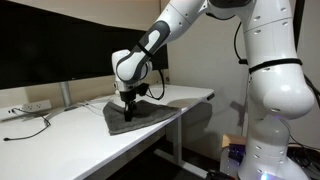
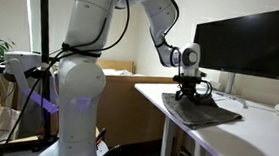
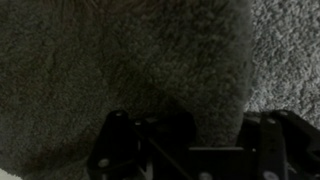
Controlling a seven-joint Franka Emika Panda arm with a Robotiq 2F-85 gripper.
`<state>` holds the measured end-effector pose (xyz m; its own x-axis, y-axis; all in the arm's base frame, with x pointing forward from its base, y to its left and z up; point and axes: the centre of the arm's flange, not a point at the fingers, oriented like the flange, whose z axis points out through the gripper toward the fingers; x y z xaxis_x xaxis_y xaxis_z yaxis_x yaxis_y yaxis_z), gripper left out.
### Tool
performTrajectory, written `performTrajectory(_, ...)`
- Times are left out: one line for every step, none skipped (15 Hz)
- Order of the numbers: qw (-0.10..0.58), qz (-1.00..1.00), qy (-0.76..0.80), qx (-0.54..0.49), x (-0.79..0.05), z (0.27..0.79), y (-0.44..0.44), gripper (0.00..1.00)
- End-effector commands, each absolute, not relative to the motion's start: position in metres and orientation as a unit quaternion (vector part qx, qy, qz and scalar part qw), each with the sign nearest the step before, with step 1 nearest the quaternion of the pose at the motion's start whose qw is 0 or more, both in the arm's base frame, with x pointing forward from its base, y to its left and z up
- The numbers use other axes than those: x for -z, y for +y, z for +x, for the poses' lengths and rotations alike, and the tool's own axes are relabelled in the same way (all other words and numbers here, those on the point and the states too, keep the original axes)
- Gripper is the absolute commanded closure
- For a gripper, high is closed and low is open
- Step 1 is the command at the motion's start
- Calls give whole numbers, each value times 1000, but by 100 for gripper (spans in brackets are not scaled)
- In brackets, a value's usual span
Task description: Wipe the desk with the cloth
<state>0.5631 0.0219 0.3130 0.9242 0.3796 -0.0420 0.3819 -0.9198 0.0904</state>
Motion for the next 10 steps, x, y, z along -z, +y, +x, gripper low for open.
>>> performTrajectory(61, 979, 193, 12, -291, 523, 66, 93)
performTrajectory(67, 979, 193, 10, -290, 523, 76, 93)
performTrajectory(74, 979, 189, 9, -287, 522, 86, 93)
performTrajectory(80, 979, 187, 7, -286, 522, 95, 93)
performTrajectory(85, 980, 182, 0, -287, 524, 108, 93)
performTrajectory(87, 980, 178, -4, -288, 525, 118, 93)
performTrajectory(87, 981, 172, -13, -291, 527, 135, 93)
performTrajectory(85, 982, 168, -23, -292, 528, 154, 93)
performTrajectory(85, 983, 163, -31, -291, 529, 172, 93)
performTrajectory(80, 984, 158, -37, -292, 528, 195, 93)
